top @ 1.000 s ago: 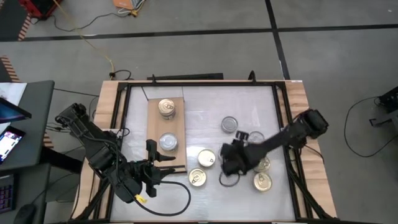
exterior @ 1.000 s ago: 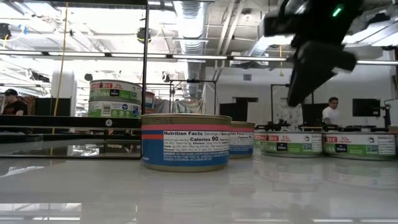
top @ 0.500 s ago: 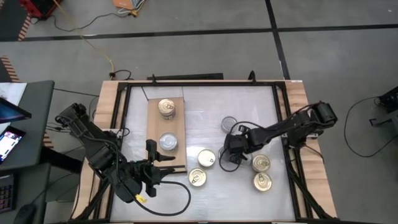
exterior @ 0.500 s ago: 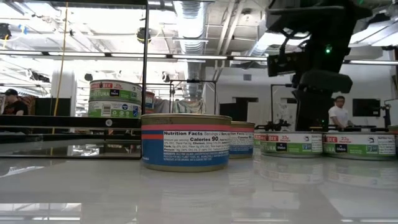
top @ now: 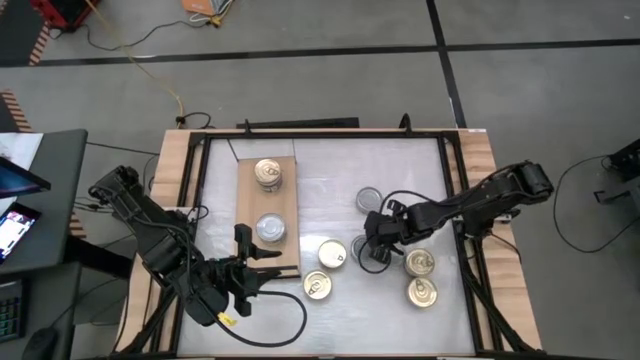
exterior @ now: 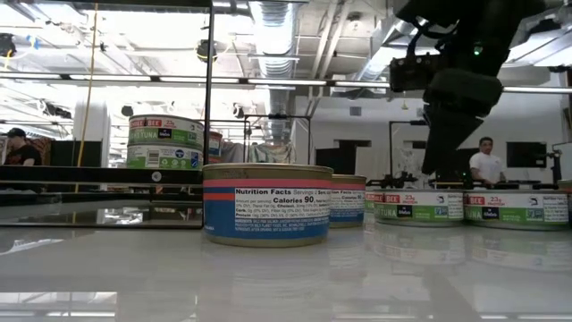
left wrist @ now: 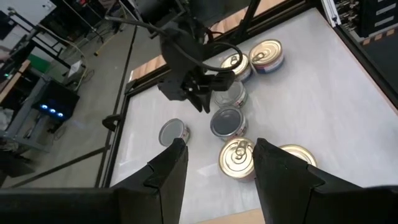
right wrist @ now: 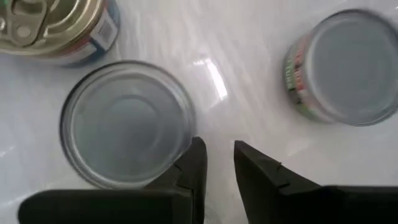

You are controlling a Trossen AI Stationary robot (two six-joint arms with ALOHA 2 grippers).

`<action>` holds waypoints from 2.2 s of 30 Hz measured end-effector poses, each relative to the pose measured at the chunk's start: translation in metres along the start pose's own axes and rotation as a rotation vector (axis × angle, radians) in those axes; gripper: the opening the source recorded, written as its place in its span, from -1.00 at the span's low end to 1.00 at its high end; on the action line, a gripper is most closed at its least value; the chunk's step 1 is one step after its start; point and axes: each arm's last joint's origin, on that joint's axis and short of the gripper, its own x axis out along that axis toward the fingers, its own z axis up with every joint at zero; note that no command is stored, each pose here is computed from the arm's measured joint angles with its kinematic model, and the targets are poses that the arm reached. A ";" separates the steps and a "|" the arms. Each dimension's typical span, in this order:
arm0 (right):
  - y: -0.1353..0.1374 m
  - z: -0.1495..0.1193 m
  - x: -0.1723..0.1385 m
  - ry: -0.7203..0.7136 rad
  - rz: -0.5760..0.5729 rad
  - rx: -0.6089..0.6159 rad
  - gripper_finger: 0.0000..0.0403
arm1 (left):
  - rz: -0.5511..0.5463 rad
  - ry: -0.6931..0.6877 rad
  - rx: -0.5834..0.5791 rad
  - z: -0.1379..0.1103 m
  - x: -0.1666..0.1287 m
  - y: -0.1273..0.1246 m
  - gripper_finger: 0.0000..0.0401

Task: Stack canned seafood by type on shelf
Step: Stack the green tuna can on top of the other green tuna can on the shelf

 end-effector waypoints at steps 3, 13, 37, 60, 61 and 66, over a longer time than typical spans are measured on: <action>0.003 -0.001 0.009 0.028 -0.001 -0.005 -0.47 | 0.000 0.000 0.000 0.000 0.000 0.000 -0.14; 0.003 -0.003 0.027 0.100 -0.034 -0.012 -0.47 | 0.001 0.001 -0.002 0.000 0.000 0.000 -0.14; 0.001 -0.007 0.023 0.081 0.022 0.059 -0.50 | 0.002 0.003 -0.004 0.000 0.000 0.000 -0.14; -0.027 -0.028 -0.018 0.081 -0.072 -0.001 -0.63 | 0.003 0.006 0.002 -0.001 0.000 0.000 -0.14; -0.025 -0.029 -0.019 0.075 -0.063 -0.024 -0.61 | 0.003 0.006 0.001 -0.001 0.000 0.000 -0.14; -0.019 -0.030 -0.021 0.059 -0.041 -0.107 -0.29 | 0.003 0.006 0.001 -0.001 0.000 0.000 -0.14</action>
